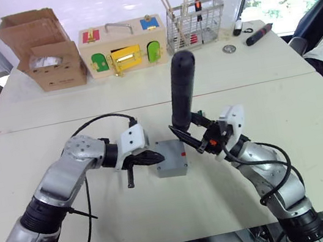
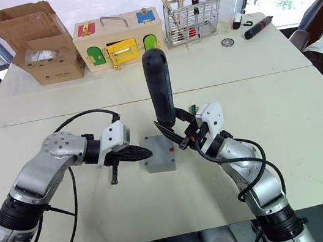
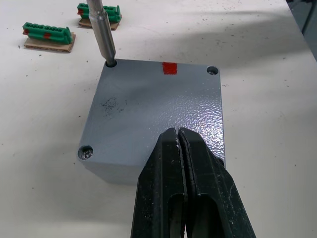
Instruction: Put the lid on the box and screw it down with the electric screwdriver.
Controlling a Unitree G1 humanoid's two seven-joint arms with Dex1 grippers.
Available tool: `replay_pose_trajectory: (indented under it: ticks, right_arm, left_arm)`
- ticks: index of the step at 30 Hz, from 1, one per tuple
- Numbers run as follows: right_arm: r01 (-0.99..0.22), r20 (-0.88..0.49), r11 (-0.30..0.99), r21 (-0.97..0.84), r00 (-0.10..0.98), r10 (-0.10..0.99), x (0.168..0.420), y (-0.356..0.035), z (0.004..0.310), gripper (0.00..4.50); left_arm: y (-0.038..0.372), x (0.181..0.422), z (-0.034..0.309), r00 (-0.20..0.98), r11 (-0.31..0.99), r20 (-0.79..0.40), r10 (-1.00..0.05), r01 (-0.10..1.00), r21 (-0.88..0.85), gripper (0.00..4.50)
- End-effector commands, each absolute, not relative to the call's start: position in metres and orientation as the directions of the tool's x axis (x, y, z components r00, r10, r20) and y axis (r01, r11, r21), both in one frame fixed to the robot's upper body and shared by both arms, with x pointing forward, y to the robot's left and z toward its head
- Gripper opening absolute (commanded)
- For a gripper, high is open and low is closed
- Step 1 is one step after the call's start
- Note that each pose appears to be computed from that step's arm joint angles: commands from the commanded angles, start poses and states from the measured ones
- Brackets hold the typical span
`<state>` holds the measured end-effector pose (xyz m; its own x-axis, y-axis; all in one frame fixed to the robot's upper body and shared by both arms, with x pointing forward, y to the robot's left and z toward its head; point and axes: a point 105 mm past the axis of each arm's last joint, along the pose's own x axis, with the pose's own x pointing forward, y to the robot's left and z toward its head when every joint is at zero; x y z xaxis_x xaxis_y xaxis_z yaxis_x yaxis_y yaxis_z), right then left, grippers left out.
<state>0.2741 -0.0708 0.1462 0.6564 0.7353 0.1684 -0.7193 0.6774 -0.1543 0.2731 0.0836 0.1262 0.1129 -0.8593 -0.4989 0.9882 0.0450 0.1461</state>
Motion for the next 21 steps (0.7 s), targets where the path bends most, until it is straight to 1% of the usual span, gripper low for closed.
replay_pose_trajectory:
  ticks: [1, 6, 11, 13, 15, 19, 21]
  right_arm:
    - [-0.722, -0.024, 0.685, -0.094, 0.690, 0.724, 0.275, -0.077, 0.095, 1.75]
    - [-0.710, 0.000, 0.697, -0.100, 0.700, 0.714, 0.279, -0.080, 0.102, 1.75]
    - [-0.705, 0.110, 0.693, -0.149, 0.685, 0.721, 0.279, -0.078, 0.133, 1.75]
    - [-0.695, 0.229, 0.694, -0.187, 0.656, 0.719, 0.277, -0.077, 0.170, 1.75]
    - [-0.696, 0.312, 0.689, -0.201, 0.622, 0.718, 0.272, -0.074, 0.200, 1.75]
    - [-0.705, 0.363, 0.683, -0.192, 0.596, 0.716, 0.264, -0.072, 0.230, 1.75]
    - [-0.707, 0.374, 0.685, -0.179, 0.595, 0.712, 0.262, -0.074, 0.239, 1.75]
  left_arm:
    - [0.087, 0.273, 0.115, 0.113, 0.055, -0.535, -0.837, 0.991, 0.123, 0.00]
    - [0.087, 0.272, 0.114, 0.111, 0.053, -0.537, -0.836, 0.991, 0.122, 0.00]
    - [0.086, 0.271, 0.104, 0.104, 0.041, -0.557, -0.824, 0.991, 0.125, 0.00]
    - [0.084, 0.271, 0.098, 0.096, 0.039, -0.563, -0.821, 0.993, 0.112, 0.00]
    - [0.082, 0.272, 0.093, 0.092, 0.038, -0.568, -0.818, 0.994, 0.106, 0.00]
    - [0.080, 0.273, 0.088, 0.088, 0.036, -0.569, -0.817, 0.994, 0.103, 0.00]
    - [0.079, 0.273, 0.087, 0.086, 0.037, -0.565, -0.821, 0.994, 0.098, 0.00]
